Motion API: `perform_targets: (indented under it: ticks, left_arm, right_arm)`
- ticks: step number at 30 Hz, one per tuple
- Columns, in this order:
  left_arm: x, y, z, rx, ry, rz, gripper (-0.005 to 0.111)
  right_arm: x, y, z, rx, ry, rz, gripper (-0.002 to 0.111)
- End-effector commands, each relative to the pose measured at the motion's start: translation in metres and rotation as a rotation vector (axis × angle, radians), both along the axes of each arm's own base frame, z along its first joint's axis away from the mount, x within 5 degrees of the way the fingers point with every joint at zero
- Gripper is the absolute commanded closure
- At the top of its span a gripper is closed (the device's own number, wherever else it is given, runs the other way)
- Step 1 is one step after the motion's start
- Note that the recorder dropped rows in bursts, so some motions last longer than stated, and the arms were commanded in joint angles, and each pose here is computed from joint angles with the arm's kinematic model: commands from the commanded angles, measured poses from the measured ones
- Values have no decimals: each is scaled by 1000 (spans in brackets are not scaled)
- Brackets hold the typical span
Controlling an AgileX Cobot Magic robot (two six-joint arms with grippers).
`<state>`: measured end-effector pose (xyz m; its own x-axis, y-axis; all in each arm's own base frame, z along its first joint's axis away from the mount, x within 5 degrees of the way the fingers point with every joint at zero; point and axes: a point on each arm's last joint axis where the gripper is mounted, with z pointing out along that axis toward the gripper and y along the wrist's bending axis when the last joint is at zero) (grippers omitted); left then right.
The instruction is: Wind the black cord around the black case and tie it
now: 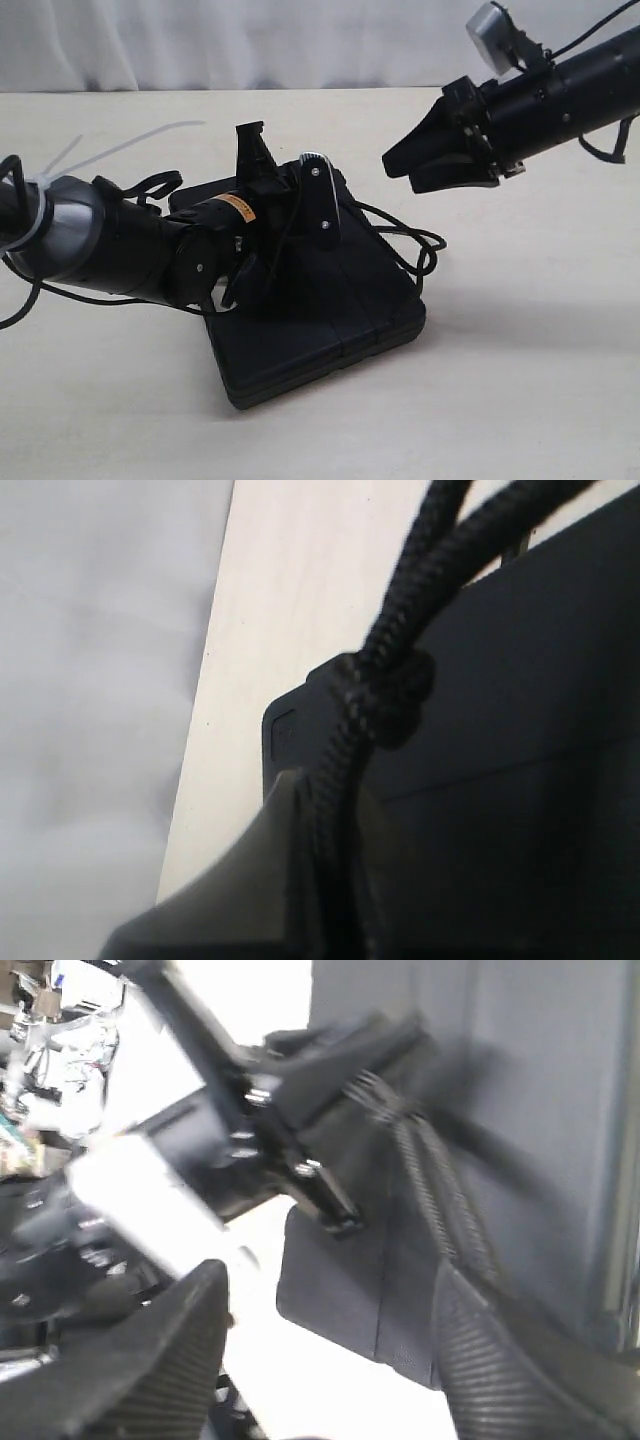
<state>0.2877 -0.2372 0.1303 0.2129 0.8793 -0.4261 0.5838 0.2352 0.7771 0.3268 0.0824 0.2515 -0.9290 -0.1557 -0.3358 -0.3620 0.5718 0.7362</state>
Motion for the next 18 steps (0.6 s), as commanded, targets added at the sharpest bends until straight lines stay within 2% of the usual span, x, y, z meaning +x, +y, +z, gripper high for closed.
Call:
perform_targets:
  ticks: [1, 5, 11, 16, 18]
  left_arm:
    - [0, 0, 0, -9, 0, 4, 107]
    - [0, 0, 0, -9, 0, 4, 107]
    - [0, 0, 0, -6, 7, 2, 107]
    - [-1, 0, -1, -4, 18, 0, 107]
    - [-1, 0, -1, -2, 21, -1, 107]
  right_arm:
    - [-25, 16, 27, -95, -189, 181, 56]
    - [-58, 42, 39, -359, -343, 410, 59]
    - [-106, 67, 46, -789, -481, 638, 59]
    - [-133, 77, 20, -1023, -696, 840, 58]
    - [-139, 78, 2, -1075, -791, 921, 55]
